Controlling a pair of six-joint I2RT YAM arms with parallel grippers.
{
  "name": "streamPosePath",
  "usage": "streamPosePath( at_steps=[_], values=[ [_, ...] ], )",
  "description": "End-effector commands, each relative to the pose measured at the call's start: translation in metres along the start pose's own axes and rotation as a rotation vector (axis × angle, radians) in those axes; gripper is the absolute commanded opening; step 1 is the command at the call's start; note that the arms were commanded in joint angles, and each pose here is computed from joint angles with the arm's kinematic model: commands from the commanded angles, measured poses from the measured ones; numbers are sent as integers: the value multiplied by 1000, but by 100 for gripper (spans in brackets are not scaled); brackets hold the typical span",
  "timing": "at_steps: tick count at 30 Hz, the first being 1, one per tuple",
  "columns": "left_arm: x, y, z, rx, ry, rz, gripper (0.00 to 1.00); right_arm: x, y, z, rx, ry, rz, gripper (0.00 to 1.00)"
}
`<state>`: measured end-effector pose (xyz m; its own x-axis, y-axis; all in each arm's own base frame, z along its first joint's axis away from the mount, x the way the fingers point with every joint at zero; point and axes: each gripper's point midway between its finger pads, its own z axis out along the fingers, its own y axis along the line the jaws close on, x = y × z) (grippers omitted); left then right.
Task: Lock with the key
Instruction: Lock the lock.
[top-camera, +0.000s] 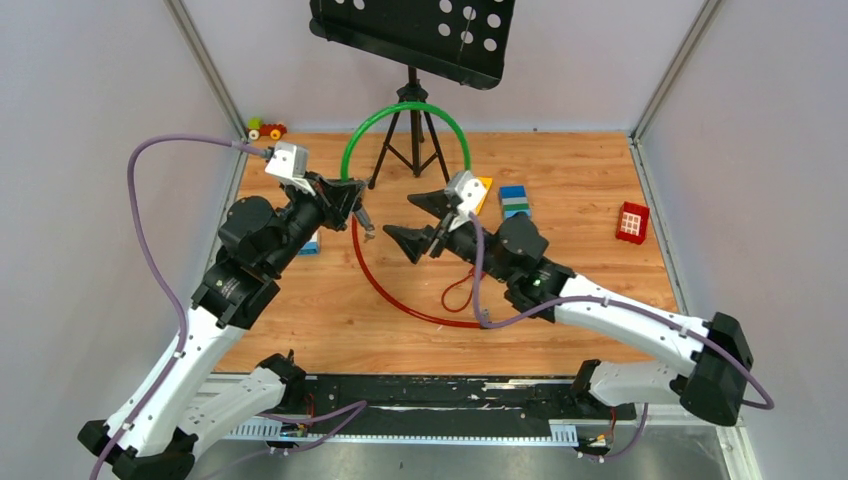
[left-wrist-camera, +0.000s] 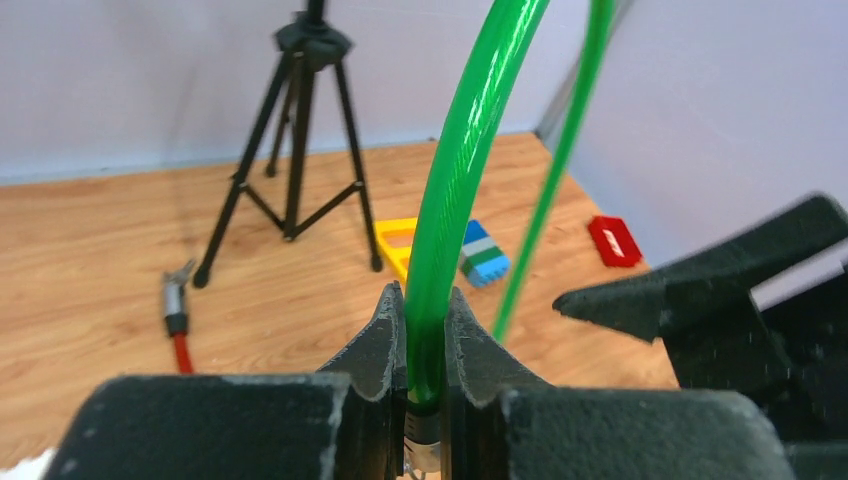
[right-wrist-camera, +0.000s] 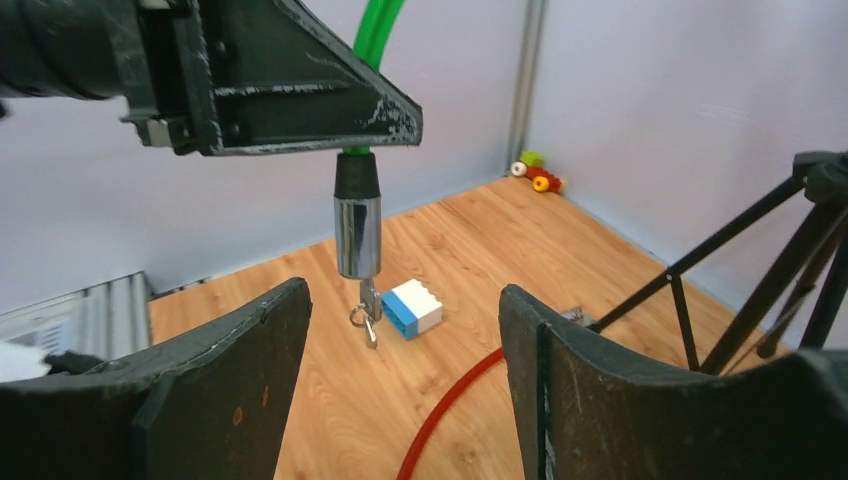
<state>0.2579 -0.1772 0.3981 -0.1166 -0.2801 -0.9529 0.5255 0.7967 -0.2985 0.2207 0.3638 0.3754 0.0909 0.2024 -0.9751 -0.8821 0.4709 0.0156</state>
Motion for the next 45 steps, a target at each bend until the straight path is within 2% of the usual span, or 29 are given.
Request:
streamPosePath(
  at_steps=[1, 9, 12, 18, 21, 25, 28, 35, 40, 45],
  values=[
    [-43, 25, -3, -177, -178, -94, 0, -24, -19, 21, 200, -119, -68, 69],
    [-47, 26, -2, -188, -185, -107, 0, -27, -7, 45, 212, -169, -77, 64],
    [-48, 13, -3, -112, -188, -76, 0, -25, -9, 45, 215, -157, -105, 64],
    [-46, 19, -6, -146, -182, -80, 0, -21, -16, 42, 250, -116, -134, 63],
    [-54, -6, -10, 6, -219, -20, 0, -23, -1, 41, 96, -100, -137, 64],
    [-63, -60, -28, 316, -266, 79, 0, -24, 53, 18, -341, -37, -91, 67],
    [-59, -96, -44, 536, -242, 140, 0, -27, 74, -4, -487, -9, -143, 68],
    [-34, -135, -77, 854, -164, 249, 0, -34, 89, -39, -632, 65, -175, 68],
    [-29, -146, -88, 962, -161, 291, 0, -41, 107, -56, -739, 71, -130, 66],
    [-33, -152, -93, 1006, -186, 299, 0, -29, 94, -52, -651, 89, -140, 64]
  ],
)
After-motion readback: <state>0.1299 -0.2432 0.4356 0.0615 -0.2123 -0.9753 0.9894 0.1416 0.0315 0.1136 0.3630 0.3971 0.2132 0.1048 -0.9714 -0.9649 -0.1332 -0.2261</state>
